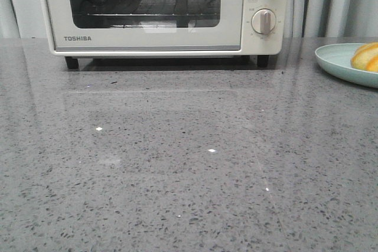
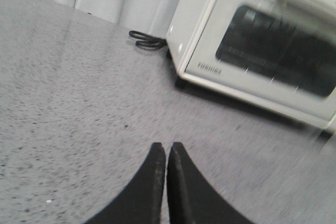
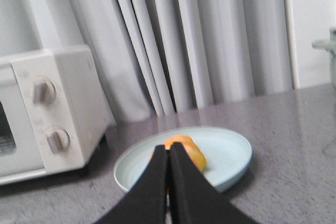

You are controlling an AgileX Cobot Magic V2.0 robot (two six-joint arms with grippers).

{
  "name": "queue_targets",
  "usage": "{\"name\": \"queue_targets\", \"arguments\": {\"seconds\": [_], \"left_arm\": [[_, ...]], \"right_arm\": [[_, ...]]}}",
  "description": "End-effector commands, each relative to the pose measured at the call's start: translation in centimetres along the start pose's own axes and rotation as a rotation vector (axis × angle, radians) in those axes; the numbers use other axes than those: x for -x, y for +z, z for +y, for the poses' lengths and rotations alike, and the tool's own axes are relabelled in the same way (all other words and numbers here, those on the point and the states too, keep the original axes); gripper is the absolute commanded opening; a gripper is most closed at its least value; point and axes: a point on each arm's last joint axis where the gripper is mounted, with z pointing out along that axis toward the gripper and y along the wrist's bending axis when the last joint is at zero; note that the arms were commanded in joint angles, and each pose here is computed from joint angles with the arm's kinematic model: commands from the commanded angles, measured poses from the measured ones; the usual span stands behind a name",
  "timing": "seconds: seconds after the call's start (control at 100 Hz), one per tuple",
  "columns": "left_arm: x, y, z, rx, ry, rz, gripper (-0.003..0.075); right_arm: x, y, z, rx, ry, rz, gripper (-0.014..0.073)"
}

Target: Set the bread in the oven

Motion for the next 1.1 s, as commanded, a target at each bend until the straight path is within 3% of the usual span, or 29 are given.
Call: {"name": "queue_targets", "arguments": {"seconds": [0.0,0.16,0.22,0.27,0.37,0.52,0.73,0.9,1.09], "left_arm": [[0.7,-0.2,0.4,0.007,-0.146,-0.137,-0.0022],[1.4,-0.3,0.7,0.012,-0.44,-0.214,-0.0021],[1.8,-0.4,0.3,-0.013,-0.45,-0.208,-0.0021],[2.5,-0.6,-0.6,-0.052,-0.379,-0.184,-0.0022],[4.8,-1.0,-2.9,-0.116,-0.073,-0.122,-0.0021],[9.1,-0.2,-5.7,-0.142,0.191,-0.075,-0.0021],[13.1,5.2,-8.7,-0.174,0.331,0.122,-0.0021],[14.5,10.3,-11.1,-0.249,0.455,0.21,-0.0021],[15.4,14.3,-15.7,-0.411,0.549,0.234,-0.0021]], "right_arm": [[-0.1,-0.2,-0.1,0.001,0.018,-0.053,-0.0053],[-0.8,-0.2,-0.4,-0.039,0.224,0.028,-0.0053],[-0.2,-0.2,-0.4,-0.043,0.305,0.003,-0.0053],[0.6,-0.2,-0.2,-0.036,0.316,-0.019,-0.0053],[2.9,-0.2,0.4,-0.011,0.313,-0.033,-0.0053],[5.4,0.1,1.3,0.018,0.263,0.086,-0.0053],[7.7,2.1,2.5,0.096,0.05,0.295,-0.0053],[8.5,3.4,2.9,0.112,0.038,0.336,-0.0053],[8.1,3.4,2.9,0.115,0.036,0.376,-0.0053]]}}
